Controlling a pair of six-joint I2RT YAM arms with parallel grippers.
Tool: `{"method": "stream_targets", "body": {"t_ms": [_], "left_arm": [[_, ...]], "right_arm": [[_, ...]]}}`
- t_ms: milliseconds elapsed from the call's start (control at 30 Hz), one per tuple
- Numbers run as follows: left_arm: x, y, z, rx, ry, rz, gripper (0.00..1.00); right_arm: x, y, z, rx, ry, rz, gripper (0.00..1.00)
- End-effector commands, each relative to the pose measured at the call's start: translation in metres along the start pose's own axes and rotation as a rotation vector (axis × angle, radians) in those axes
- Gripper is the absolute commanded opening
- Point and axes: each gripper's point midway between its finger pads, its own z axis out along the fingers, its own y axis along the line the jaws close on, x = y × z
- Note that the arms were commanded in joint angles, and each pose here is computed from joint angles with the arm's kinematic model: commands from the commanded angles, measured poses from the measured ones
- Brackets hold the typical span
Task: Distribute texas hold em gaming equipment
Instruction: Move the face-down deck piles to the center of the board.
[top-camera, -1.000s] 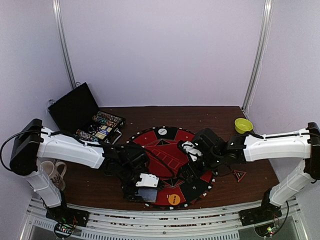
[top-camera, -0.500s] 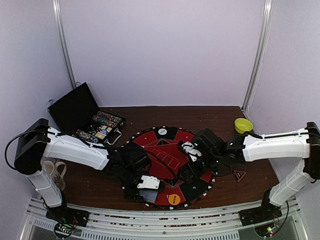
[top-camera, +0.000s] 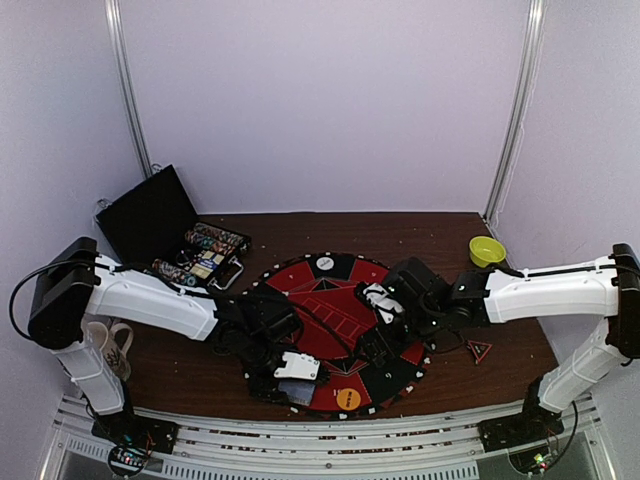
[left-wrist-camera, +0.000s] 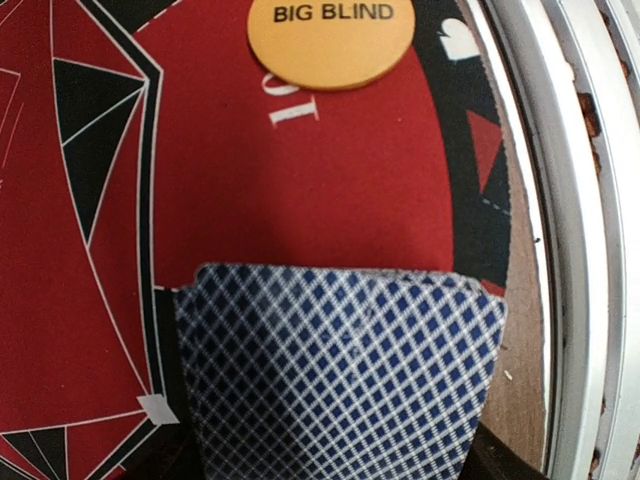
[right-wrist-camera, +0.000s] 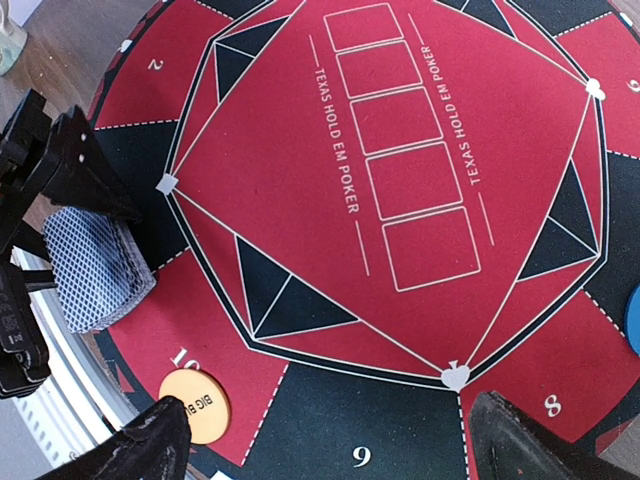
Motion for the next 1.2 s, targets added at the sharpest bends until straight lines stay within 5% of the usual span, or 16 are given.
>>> {"method": "stream_targets", "body": {"t_ms": [0, 233, 533, 600, 767, 1167], "left_arm": [[0.0, -0.009, 0.003, 0.041, 0.002, 0.005, 0.7], [0.003, -0.041, -0.008, 0.115, -0.038, 0.049, 0.65], [0.033, -0.038, -0.011, 0.027, 0.056, 0.049, 0.64], [0.034, -0.036, -0.01, 0.017, 0.06, 0.049, 0.67], [0.028, -0.026, -0.01, -0.016, 0.06, 0.039, 0.96], [-0.026, -0.002, -0.078, -0.126, -0.089, 0.062, 0.98]], "right_arm": [[-0.003, -0.007, -0.005, 0.032, -0.004, -0.004, 1.0], [-0.004, -0.008, -0.007, 0.039, -0.009, -0.003, 1.0], [-0.005, -0.009, -0.007, 0.043, -0.007, -0.004, 1.0], [-0.005, -0.009, -0.006, 0.043, -0.006, -0.008, 1.0], [-0.007, -0.01, -0.007, 0.048, -0.005, -0.015, 1.0], [-0.012, -0.01, -0.011, 0.043, -0.01, -0.025, 1.0]]}}
